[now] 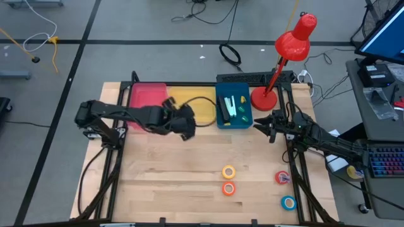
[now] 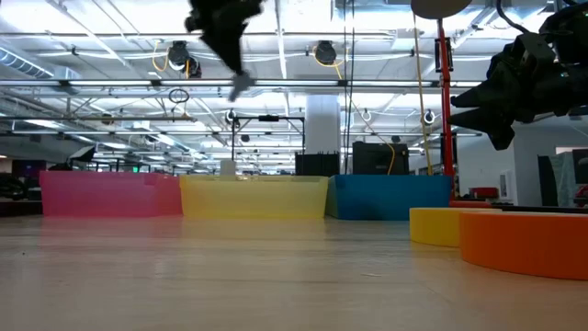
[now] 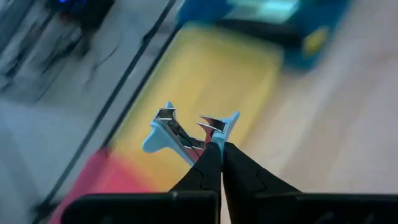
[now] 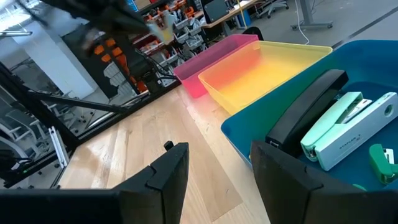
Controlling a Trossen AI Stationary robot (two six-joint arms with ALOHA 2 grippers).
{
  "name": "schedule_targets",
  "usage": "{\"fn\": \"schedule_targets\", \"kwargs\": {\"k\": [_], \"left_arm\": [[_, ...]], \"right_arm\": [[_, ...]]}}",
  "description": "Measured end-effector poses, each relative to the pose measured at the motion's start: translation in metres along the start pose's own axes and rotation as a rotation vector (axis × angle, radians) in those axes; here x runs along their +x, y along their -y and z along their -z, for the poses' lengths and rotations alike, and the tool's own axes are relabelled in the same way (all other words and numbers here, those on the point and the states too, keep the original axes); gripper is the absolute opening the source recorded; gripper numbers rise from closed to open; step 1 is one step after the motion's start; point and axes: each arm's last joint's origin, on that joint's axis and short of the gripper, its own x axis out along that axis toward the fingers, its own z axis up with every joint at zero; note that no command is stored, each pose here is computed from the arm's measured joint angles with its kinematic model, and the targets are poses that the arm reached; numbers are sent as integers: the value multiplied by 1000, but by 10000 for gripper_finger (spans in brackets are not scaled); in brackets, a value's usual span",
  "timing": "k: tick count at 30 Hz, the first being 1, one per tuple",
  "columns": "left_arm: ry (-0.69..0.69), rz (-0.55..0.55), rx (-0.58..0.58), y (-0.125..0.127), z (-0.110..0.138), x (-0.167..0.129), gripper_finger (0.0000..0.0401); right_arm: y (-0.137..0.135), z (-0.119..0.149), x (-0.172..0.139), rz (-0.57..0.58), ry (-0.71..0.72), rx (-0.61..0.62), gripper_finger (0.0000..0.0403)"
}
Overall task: Pick and place Stapler, Stapler remover, tape
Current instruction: Put the blue stapler remover into the red bin
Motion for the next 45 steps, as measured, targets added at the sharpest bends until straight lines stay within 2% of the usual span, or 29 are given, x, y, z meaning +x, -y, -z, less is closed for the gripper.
{"fn": "schedule_targets", "kwargs": {"k": [5, 10, 14, 18, 24, 29, 35, 45], "left_arm": [[-226, -180, -16, -33, 18, 16, 1], [-467, -303, -57, -67, 41, 50, 1], [-660, -333, -91, -91, 72, 88, 1], [-779, -283, -127, -106, 103, 120, 1], [-800, -233, -158, -116, 123, 143, 1], [-767, -206, -180, -122, 122, 151, 0], [-743, -124, -236, -130, 120, 158, 0], [-766, -94, -277, -141, 123, 162, 2]], "right_arm": [[0, 0, 0, 0, 0, 20, 165], [0, 0, 0, 0, -1, 26, 166], [0, 0, 0, 0, -1, 27, 165], [0, 0, 0, 0, -1, 27, 166], [0, 0, 0, 0, -1, 46, 165], [0, 0, 0, 0, -2, 46, 166], [0, 0, 0, 1, -2, 46, 165], [0, 0, 0, 1, -2, 47, 165]]}}
